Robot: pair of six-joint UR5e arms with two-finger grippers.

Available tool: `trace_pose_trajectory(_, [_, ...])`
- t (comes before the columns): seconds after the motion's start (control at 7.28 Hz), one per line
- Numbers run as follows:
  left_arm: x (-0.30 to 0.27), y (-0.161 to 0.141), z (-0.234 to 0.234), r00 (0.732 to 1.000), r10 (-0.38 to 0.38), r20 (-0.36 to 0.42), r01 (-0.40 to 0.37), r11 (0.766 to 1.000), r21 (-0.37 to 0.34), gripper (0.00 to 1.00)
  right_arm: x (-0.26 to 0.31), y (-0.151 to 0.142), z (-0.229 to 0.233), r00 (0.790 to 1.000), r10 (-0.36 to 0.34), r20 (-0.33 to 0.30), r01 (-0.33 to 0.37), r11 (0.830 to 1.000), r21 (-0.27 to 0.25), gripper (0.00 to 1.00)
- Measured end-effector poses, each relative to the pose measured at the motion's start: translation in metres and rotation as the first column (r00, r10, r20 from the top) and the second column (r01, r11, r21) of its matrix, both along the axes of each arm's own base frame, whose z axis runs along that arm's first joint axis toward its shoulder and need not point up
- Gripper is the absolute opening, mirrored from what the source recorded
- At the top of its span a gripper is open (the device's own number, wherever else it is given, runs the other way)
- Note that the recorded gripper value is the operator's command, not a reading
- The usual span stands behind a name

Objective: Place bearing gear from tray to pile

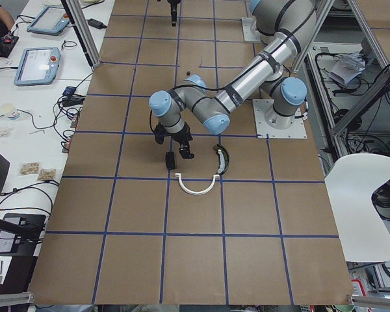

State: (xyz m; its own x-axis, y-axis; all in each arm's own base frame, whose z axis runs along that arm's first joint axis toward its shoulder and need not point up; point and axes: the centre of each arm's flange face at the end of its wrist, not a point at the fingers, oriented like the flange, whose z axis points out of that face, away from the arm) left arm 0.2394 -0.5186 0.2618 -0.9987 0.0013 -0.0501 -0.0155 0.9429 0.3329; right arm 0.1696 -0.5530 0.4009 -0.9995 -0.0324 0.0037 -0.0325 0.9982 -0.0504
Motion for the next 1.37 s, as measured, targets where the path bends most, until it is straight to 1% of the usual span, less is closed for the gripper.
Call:
trace_pose_trajectory(0.14, [-0.004,-0.003,0.002,1.000,-0.013,0.003,0.013,1.000,0.000,0.65,-0.021,0.018,0.049,1.000,-0.023,0.010,0.023,0.999,0.031,1.00])
trace_pose_trajectory(0.27, [-0.006,-0.004,0.004,1.000,-0.020,0.005,0.020,1.000,-0.001,0.77,-0.030,0.036,0.079,1.000,-0.025,0.014,0.025,0.999,0.040,1.00])
trace_pose_trajectory(0.41, [-0.006,-0.003,0.006,1.000,-0.023,0.008,0.023,1.000,0.000,0.98,-0.035,0.047,0.094,1.000,-0.017,0.015,0.016,1.000,0.020,1.00])
trace_pose_trajectory(0.55, [-0.007,-0.003,0.008,1.000,-0.024,0.011,0.024,1.000,0.000,1.00,-0.038,0.050,0.097,1.000,-0.013,0.014,0.013,1.000,-0.009,1.00])
trace_pose_trajectory(0.69, [-0.007,-0.002,0.010,1.000,-0.024,0.012,0.024,1.000,0.000,1.00,-0.039,0.051,0.095,1.000,-0.016,0.016,0.017,0.999,-0.028,1.00])
trace_pose_trajectory(0.82, [-0.007,-0.002,0.011,1.000,-0.027,0.015,0.027,1.000,0.002,0.72,-0.040,0.050,0.095,1.000,-0.020,0.017,0.021,0.999,-0.040,1.00])
trace_pose_trajectory(0.96, [-0.006,-0.002,0.011,0.999,-0.032,0.017,0.032,0.999,0.005,0.74,-0.040,0.050,0.097,1.000,-0.021,0.018,0.022,0.999,-0.047,1.00])
trace_pose_trajectory(1.1, [-0.005,-0.001,0.011,0.999,-0.037,0.017,0.037,0.999,0.006,0.53,-0.040,0.049,0.098,1.000,-0.022,0.019,0.023,0.998,-0.057,1.00])
trace_pose_trajectory(1.24, [-0.005,-0.001,0.011,0.999,-0.041,0.016,0.041,0.999,0.007,0.53,-0.041,0.048,0.099,1.000,-0.024,0.018,0.025,0.997,-0.070,1.00])
trace_pose_trajectory(1.37, [-0.004,-0.001,0.011,0.999,-0.043,0.016,0.043,0.999,0.006,0.96,-0.041,0.048,0.100,1.000,-0.024,0.018,0.025,0.997,-0.078,1.00])
